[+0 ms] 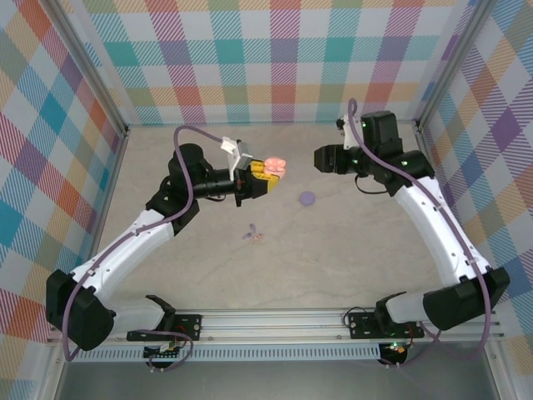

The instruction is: Insert the wireless bluetooth earbuds into the charging case

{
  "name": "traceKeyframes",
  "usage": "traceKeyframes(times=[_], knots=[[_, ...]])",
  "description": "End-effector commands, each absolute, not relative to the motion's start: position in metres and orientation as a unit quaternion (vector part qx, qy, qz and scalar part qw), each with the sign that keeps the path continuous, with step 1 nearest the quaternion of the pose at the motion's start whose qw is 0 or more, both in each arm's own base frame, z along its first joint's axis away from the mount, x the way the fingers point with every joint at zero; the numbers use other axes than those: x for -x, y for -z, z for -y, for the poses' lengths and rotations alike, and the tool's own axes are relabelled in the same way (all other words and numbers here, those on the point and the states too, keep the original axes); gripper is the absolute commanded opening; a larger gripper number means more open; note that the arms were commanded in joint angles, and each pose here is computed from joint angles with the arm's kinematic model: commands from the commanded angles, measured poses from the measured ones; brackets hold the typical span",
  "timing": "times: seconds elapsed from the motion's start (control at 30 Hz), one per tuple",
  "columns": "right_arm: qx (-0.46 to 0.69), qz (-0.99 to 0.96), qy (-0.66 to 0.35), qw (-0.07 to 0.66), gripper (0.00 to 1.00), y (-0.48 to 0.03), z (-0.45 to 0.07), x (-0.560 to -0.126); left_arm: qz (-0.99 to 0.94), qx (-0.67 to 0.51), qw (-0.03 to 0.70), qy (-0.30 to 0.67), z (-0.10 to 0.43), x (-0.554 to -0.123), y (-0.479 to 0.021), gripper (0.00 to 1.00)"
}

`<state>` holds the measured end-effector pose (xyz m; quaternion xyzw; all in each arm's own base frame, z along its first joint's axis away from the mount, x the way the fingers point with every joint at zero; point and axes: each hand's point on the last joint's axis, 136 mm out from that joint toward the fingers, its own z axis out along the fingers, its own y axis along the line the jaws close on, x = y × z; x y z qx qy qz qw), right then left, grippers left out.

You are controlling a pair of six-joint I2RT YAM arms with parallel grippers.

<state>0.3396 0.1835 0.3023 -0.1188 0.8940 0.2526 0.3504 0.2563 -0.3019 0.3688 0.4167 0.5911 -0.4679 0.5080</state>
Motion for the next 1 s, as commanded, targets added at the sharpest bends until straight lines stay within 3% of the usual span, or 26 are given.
traceKeyframes(times=[0.0,0.13,0.4,0.97], knots=[[0.105,-0.919,-0.269,0.267,0.57,-0.251,-0.192,-0.329,-0.579,-0.422,0.516,0.47,0.296,-0.243,-0.388,0.17],[0.102,-0.917,-0.318,0.216,0.55,-0.216,-0.21,-0.324,-0.588,-0.416,0.514,0.467,0.289,-0.237,-0.394,0.17],[0.123,-0.932,-0.324,0.109,0.5,-0.145,-0.247,-0.317,-0.601,-0.386,0.523,0.466,0.269,-0.235,-0.398,0.18],[0.195,-0.938,-0.285,0.013,0.45,-0.074,-0.322,-0.286,-0.604,-0.361,0.535,0.467,0.253,-0.234,-0.401,0.19]])
